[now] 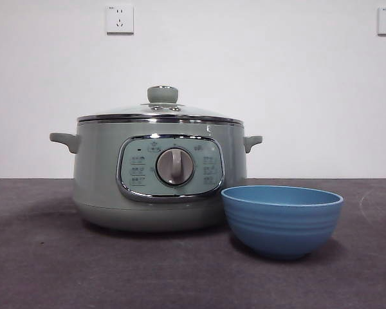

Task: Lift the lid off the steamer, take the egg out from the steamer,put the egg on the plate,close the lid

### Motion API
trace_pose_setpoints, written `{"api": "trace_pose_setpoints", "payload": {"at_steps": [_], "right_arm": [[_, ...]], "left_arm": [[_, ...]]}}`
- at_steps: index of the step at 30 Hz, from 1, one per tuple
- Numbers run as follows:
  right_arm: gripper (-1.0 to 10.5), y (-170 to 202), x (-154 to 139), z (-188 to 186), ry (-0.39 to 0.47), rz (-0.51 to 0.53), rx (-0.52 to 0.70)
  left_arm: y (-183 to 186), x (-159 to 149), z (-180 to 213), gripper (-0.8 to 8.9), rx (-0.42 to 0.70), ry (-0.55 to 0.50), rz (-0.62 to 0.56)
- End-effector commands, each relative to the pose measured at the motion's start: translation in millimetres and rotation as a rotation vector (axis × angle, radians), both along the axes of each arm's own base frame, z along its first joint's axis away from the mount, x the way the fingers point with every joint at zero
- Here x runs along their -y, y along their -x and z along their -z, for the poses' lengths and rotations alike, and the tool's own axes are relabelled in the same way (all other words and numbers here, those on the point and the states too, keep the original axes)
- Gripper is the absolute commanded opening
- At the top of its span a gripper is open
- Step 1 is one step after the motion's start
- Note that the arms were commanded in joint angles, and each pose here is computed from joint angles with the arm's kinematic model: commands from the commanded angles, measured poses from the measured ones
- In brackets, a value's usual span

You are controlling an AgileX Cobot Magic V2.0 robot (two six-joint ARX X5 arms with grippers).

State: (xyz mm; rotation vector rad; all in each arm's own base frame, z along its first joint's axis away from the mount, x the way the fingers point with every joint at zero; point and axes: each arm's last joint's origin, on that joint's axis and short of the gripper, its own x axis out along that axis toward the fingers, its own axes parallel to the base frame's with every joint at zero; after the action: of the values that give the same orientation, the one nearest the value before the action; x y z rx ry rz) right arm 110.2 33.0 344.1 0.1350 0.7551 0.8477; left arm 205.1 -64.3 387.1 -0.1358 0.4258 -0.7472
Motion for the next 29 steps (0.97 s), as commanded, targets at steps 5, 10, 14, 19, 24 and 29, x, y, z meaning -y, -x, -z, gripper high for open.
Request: {"api": "trace_pose_setpoints", "payload": {"at_steps": [5,10,14,19,24,29], "right_arm": [[5.8,-2.6,-0.5,-0.2,-0.003,-0.001,-0.002],[5.8,-2.6,-0.5,-0.3,-0.003,-0.001,-0.002],[5.8,-2.6,-0.5,-0.3,-0.003,-0.001,-0.002],[5.7,-2.6,-0.5,-0.3,-0.003,-0.001,-0.002],[5.7,-2.6,-0.5,-0.3,-0.003,-0.001,-0.001],[5.7,-2.6,-0.5,-0.3,-0.002,-0.002,-0.001]], "left_arm": [[-42.9,41.9,12.3,5.41,0.076,-0.13,-0.01],[-65.8,67.3,31.2,5.41,0.117,-0.199,-0.023],[-81.0,81.8,48.1,5.4,0.121,-0.247,-0.033],[-97.2,91.0,68.4,5.39,0.089,-0.271,-0.037],[-107.4,96.2,84.6,5.39,0.052,-0.289,-0.031],[-114.1,99.7,97.9,5.39,0.017,-0.307,-0.024]]}}
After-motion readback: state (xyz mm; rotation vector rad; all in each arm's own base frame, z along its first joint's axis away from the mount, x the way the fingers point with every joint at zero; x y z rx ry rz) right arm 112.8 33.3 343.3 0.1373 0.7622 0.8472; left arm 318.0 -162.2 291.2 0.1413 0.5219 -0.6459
